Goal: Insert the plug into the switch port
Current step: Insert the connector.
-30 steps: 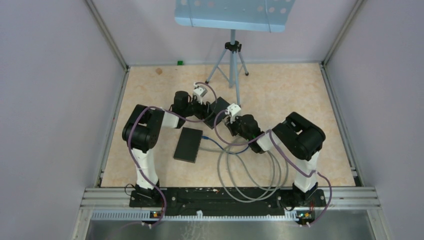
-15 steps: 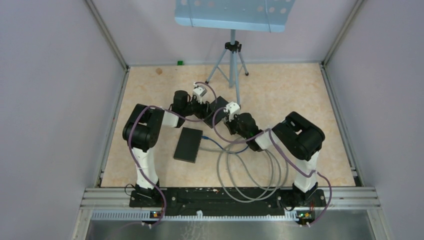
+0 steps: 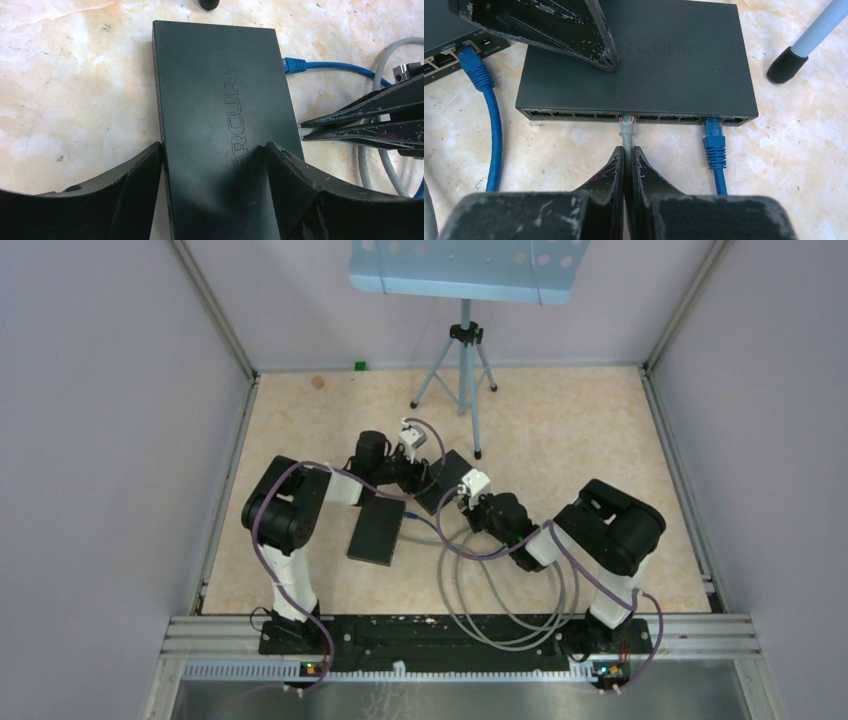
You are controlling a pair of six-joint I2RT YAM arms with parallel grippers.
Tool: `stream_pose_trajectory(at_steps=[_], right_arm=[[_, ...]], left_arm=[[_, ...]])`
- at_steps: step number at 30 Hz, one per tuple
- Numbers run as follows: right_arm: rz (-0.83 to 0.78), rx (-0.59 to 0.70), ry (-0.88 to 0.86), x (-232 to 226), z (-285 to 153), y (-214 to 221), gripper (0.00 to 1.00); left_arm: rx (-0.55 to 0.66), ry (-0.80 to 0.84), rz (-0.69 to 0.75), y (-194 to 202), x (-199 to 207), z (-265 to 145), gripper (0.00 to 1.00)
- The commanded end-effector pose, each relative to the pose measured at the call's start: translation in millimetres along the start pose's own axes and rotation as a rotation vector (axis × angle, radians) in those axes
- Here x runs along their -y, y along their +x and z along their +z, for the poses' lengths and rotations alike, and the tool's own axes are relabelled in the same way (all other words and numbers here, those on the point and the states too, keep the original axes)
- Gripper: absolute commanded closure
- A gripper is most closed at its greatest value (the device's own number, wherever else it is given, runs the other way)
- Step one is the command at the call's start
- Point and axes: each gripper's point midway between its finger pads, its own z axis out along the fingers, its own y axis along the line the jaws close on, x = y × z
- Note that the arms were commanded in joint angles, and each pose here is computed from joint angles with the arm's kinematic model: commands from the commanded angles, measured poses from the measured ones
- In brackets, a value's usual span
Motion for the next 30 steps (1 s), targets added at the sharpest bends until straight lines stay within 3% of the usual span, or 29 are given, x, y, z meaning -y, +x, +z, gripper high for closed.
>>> stream_pose_trajectory(at_steps=[1, 13, 21, 30], right_arm=[[0.010, 0.122, 0.014, -1.0, 6.0, -35.6, 1.00], [-0.015, 0.195, 0.042, 4.1, 34.5, -79.6, 1.00], [0.057, 0.243, 0.058, 12.7, 48.0, -120.5, 1.00], [0.020, 0.203, 0.008, 5.0, 21.6, -86.5, 1.00]], left_arm=[[-0.265, 0.309, -0.205, 77.0, 93.3, -7.9, 0.23], [-0.310, 0.425, -0.144, 86.8, 120.0, -4.4, 0.25], [-0.331, 0.502, -0.122, 90.3, 137.7, -6.0, 0.27], [-0.352, 0.482, -0.111, 93.8, 137.3, -4.8, 0.25]])
